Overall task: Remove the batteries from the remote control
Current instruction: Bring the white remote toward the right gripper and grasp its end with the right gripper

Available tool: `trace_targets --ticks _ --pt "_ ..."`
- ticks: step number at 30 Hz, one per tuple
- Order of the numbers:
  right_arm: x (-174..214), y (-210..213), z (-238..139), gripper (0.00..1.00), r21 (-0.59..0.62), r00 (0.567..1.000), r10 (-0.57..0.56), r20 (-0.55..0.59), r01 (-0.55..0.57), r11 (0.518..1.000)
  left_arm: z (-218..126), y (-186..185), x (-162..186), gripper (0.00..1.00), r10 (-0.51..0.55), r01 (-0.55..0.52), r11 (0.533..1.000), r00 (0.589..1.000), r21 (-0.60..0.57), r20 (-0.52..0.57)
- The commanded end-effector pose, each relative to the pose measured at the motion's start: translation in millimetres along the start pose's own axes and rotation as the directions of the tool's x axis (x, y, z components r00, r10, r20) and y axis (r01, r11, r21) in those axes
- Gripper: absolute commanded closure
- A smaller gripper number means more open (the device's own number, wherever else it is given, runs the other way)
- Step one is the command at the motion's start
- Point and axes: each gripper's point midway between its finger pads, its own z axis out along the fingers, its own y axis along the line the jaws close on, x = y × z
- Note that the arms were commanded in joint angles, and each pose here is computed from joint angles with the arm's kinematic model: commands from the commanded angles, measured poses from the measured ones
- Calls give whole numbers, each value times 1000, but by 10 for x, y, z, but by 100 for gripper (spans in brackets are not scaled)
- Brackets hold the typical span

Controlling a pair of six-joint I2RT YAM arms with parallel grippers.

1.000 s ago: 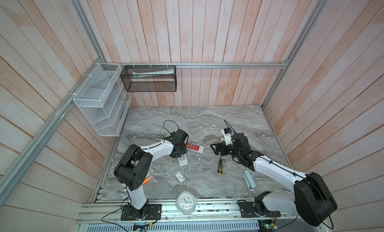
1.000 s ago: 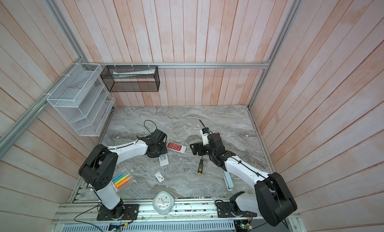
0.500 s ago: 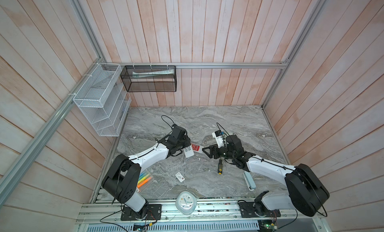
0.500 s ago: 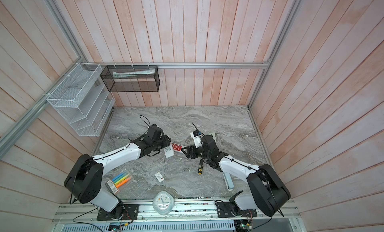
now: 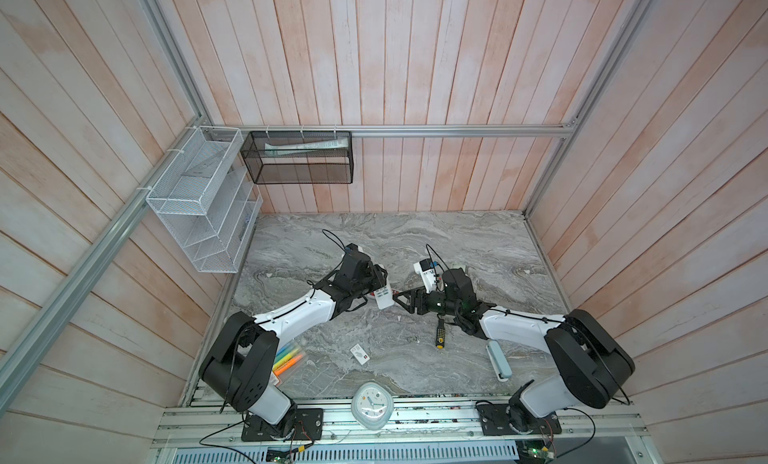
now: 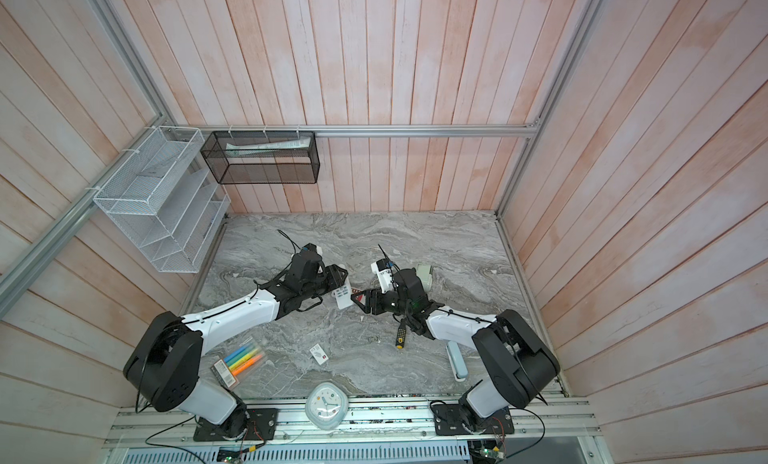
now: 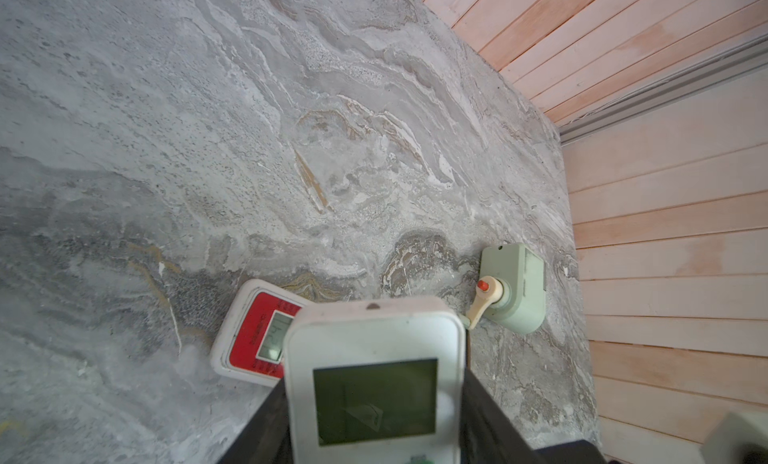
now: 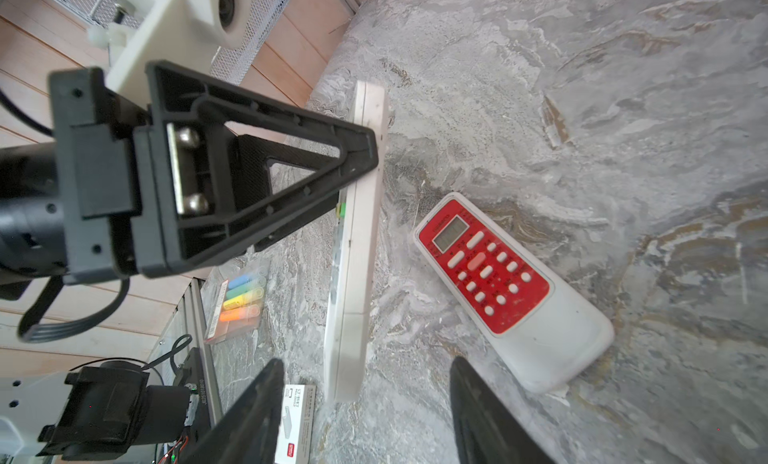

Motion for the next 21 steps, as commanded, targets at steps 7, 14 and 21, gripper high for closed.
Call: trace_targets --ticks 7,14,21 --pt "-158 206 161 45 -102 1000 -3 20 5 995 -124 -217 -83 51 -5 1 995 999 96 39" --pt "-152 218 250 57 -115 1000 7 7 -6 993 -130 -245 -78 51 -12 7 994 999 113 40" --pt "-133 245 343 68 -137 1000 10 -14 -12 991 -141 -247 -75 51 -13 8 993 999 118 42"
